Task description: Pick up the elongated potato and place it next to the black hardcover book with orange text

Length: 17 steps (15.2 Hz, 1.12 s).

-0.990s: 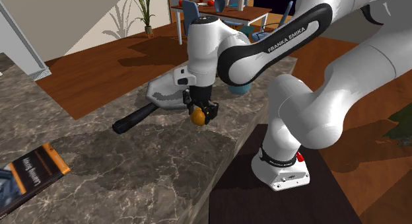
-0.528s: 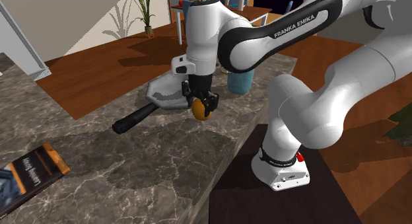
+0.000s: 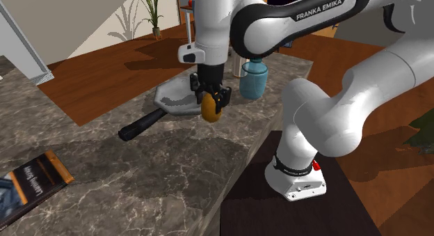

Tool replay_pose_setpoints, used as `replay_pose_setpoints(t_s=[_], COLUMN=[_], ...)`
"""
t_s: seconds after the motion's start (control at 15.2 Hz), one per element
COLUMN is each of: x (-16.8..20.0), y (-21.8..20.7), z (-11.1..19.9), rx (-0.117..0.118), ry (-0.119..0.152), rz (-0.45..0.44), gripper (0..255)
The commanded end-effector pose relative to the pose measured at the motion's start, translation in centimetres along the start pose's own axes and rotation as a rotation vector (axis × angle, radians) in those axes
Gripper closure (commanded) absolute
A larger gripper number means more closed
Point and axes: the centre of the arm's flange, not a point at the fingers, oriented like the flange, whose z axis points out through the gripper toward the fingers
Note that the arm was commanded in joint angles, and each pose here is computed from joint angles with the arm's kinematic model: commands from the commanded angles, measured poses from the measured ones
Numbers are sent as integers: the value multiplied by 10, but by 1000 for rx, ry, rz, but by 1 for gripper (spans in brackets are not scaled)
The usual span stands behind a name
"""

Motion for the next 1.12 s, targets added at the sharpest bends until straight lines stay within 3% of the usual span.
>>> replay_pose_setpoints(t_s=[0.0,0.33,1.06], x=[1,2,139], y=[0,1,48], z=[-11,-34,-27], rx=[0,0,0], ry=[0,0,0], rz=[0,0,0], gripper=[255,255,255])
